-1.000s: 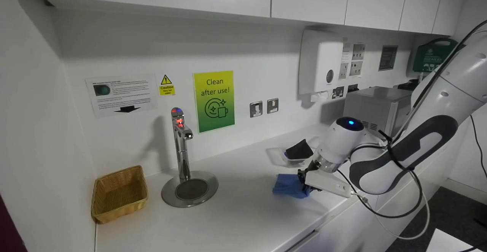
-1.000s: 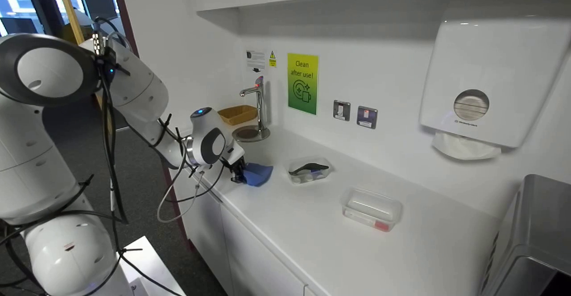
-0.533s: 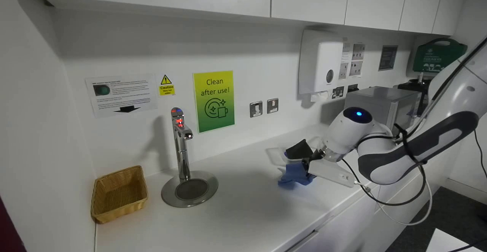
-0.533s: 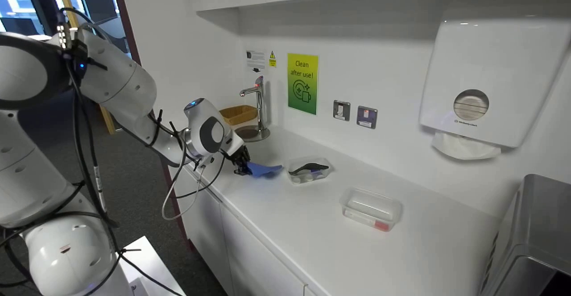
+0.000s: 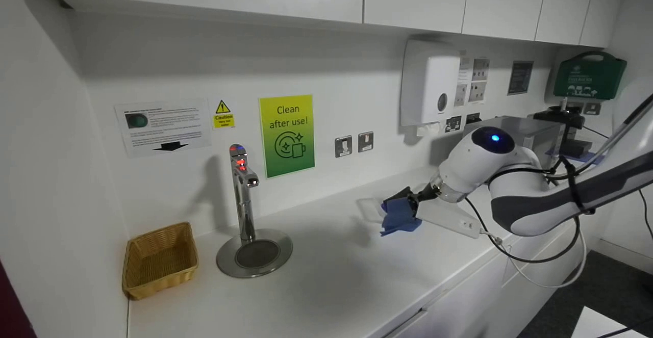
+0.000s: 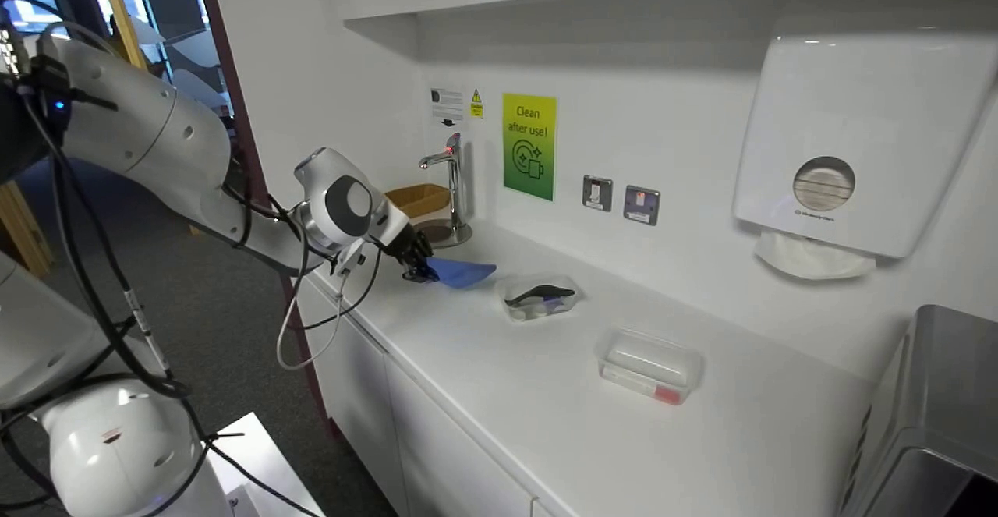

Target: Put the blue towel in the clear bowl on the left then remove the red marker from the bowl on the right.

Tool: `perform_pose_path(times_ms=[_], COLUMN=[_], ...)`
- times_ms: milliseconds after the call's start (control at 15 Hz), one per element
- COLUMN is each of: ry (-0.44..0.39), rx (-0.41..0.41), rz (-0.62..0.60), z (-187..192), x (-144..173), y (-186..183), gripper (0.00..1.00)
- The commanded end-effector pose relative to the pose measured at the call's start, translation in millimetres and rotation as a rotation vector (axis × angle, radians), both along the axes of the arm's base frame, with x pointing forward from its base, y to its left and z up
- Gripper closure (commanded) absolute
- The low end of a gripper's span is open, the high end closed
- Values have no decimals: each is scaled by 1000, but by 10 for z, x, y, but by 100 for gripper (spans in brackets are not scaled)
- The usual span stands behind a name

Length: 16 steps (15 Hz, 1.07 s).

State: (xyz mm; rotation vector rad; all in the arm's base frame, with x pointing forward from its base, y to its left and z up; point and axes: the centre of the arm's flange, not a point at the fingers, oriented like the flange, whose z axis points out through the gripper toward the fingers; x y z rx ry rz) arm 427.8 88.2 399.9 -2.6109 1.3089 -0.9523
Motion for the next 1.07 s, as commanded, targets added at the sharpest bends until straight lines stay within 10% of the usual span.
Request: perform_pose_path(times_ms=[0, 1000], ry=[-44, 97], rx=[-77, -571], rz=[-50, -255], z=[255, 646], x=[-100, 512], y=[-63, -728], gripper=[98, 98])
